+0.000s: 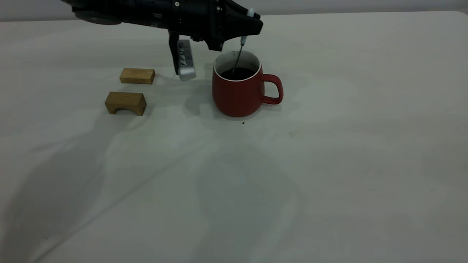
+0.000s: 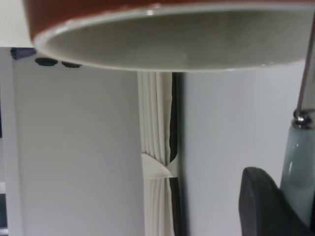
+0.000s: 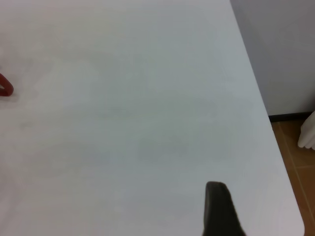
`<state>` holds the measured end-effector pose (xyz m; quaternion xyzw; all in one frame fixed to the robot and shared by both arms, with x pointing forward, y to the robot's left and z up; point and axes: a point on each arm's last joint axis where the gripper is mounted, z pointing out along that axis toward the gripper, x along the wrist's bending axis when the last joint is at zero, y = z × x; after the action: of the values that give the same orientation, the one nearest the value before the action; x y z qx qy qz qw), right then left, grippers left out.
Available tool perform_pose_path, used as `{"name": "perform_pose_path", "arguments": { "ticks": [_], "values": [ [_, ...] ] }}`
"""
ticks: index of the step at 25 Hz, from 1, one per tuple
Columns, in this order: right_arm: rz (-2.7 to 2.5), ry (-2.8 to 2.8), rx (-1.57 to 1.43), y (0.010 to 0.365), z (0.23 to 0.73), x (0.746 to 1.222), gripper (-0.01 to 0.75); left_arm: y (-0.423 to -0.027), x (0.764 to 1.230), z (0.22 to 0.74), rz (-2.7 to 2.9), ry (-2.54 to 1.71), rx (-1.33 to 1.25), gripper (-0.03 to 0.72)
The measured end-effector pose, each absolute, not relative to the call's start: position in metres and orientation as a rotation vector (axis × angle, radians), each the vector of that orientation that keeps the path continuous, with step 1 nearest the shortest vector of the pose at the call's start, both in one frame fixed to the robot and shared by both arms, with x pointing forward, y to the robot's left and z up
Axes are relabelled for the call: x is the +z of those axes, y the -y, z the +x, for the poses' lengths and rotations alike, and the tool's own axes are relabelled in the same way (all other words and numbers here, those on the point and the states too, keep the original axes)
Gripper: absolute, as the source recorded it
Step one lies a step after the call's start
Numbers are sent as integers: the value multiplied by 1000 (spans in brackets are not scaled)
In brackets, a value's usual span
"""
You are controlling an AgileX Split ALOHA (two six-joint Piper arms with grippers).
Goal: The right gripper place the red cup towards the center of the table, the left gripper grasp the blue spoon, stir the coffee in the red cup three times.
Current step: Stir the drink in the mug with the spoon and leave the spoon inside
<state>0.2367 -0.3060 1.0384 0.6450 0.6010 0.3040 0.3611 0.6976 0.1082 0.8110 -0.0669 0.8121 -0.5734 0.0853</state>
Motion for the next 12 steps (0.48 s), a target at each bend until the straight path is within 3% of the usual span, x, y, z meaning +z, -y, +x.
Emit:
{"name": "perform_pose_path", "arguments": {
  "ticks": [12],
  "values": [
    [1662,-1548,783,306,237,1038,491,-87,810,692,-184,-2426,-1684,151]
  ]
}}
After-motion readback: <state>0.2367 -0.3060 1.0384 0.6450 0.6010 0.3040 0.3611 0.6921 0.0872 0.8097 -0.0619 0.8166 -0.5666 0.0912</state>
